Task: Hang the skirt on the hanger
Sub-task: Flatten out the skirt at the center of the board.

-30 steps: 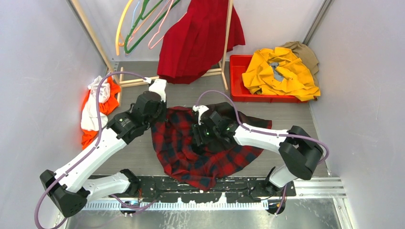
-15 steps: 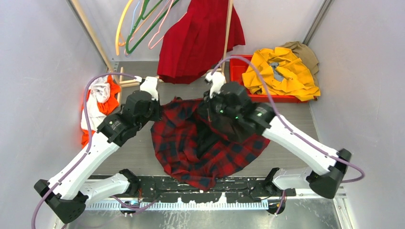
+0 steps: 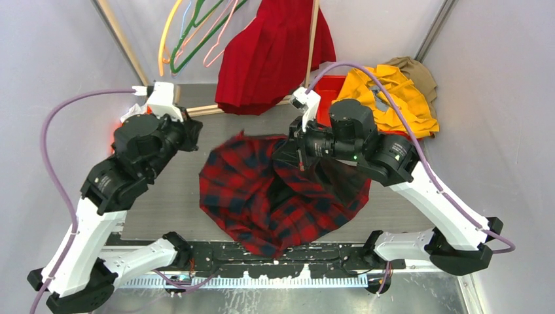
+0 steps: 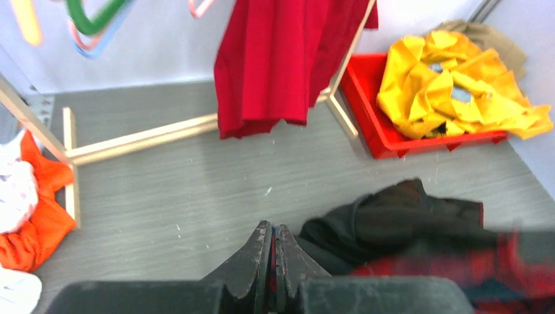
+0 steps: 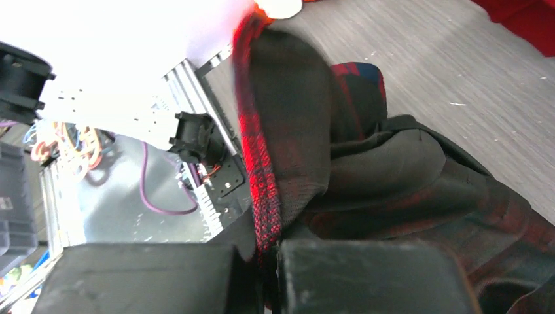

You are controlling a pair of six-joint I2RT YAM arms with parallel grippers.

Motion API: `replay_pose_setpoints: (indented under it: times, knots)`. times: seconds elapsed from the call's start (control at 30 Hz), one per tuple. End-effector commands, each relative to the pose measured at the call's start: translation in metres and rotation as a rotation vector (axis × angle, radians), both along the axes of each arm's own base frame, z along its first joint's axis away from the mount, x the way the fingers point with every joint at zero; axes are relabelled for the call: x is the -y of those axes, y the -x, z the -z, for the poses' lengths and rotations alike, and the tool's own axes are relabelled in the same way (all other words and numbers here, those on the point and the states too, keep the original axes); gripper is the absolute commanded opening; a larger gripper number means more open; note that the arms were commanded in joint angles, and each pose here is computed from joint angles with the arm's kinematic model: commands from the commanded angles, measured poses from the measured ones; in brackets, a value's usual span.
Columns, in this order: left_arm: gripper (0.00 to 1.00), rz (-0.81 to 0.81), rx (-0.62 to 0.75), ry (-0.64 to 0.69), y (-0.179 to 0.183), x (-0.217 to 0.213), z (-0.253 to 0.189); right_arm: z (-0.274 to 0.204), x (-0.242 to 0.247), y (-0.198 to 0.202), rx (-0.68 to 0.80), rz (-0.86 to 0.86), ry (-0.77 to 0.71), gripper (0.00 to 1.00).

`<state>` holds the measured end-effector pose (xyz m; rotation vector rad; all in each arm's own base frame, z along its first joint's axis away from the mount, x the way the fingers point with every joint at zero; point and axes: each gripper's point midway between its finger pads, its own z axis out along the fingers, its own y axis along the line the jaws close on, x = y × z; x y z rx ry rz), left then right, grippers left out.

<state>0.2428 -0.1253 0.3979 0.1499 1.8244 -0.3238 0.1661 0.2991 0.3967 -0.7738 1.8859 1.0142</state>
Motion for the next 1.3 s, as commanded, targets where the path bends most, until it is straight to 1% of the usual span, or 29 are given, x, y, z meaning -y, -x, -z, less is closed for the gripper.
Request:
replay_pose_setpoints:
  times: [0.0, 0.07, 0.13, 0.2, 0.27, 0.33, 0.4, 0.5, 0.63, 0.67, 0.73, 0.77, 0.8, 0.83, 0.87, 0.93, 1.07, 1.27]
  knots:
    - [0.07, -0.056, 0.081, -0.014, 0.006, -0.022, -0.035, -0.051, 0.0, 0.029, 0.042, -0.112, -0.131, 0.01]
    - [0.08, -0.075, 0.096, -0.022, 0.005, -0.026, -0.041, -0.055, 0.005, 0.026, 0.062, -0.089, -0.127, 0.01]
    - [0.08, -0.092, 0.095, -0.04, 0.0, -0.027, -0.041, -0.051, 0.011, 0.017, 0.091, -0.043, -0.084, 0.01]
    - [0.07, -0.068, 0.049, -0.062, -0.002, -0.02, -0.028, -0.039, 0.017, -0.003, 0.105, 0.046, -0.024, 0.01]
    - [0.06, -0.012, 0.003, -0.048, -0.004, -0.004, -0.013, -0.022, 0.02, -0.026, 0.083, 0.111, 0.024, 0.01]
    - [0.05, 0.045, -0.058, -0.019, 0.0, 0.01, 0.005, 0.001, 0.022, -0.054, 0.046, 0.168, 0.073, 0.01]
    - [0.04, 0.088, -0.101, 0.01, 0.005, 0.02, 0.022, 0.019, 0.023, -0.081, 0.002, 0.197, 0.078, 0.01]
    - [0.04, 0.102, -0.153, 0.0, 0.011, 0.023, 0.047, 0.032, 0.03, -0.127, -0.033, 0.255, 0.046, 0.01]
    - [0.04, 0.145, -0.209, 0.001, 0.024, 0.031, 0.068, 0.068, 0.04, -0.199, -0.077, 0.369, 0.096, 0.01]
    - [0.04, 0.155, -0.218, 0.001, 0.028, 0.034, 0.071, 0.079, 0.046, -0.217, -0.092, 0.413, 0.118, 0.06]
    - [0.04, 0.183, -0.24, 0.0, 0.035, 0.04, 0.079, 0.103, 0.066, -0.249, -0.118, 0.518, 0.177, 0.35]
    - [0.04, 0.201, -0.254, 0.001, 0.04, 0.045, 0.084, 0.112, 0.077, -0.262, -0.12, 0.589, 0.204, 0.41]
    - [0.04, 0.219, -0.271, -0.004, 0.044, 0.051, 0.09, 0.119, 0.087, -0.269, -0.117, 0.648, 0.235, 0.52]
    - [0.04, 0.233, -0.287, -0.012, 0.048, 0.056, 0.096, 0.122, 0.094, -0.27, -0.117, 0.678, 0.259, 0.6]
    - [0.04, 0.244, -0.304, -0.022, 0.053, 0.061, 0.105, 0.124, 0.099, -0.268, -0.12, 0.694, 0.273, 0.62]
    - [0.04, 0.26, -0.336, -0.044, 0.061, 0.069, 0.121, 0.124, 0.106, -0.254, -0.128, 0.714, 0.289, 0.63]
    - [0.04, 0.308, -0.39, -0.049, 0.075, 0.089, 0.15, 0.123, 0.113, -0.2, -0.157, 0.691, 0.298, 0.63]
    - [0.05, 0.4, -0.466, -0.129, 0.1, 0.131, 0.196, 0.153, 0.104, -0.117, -0.302, 0.587, 0.247, 0.6]
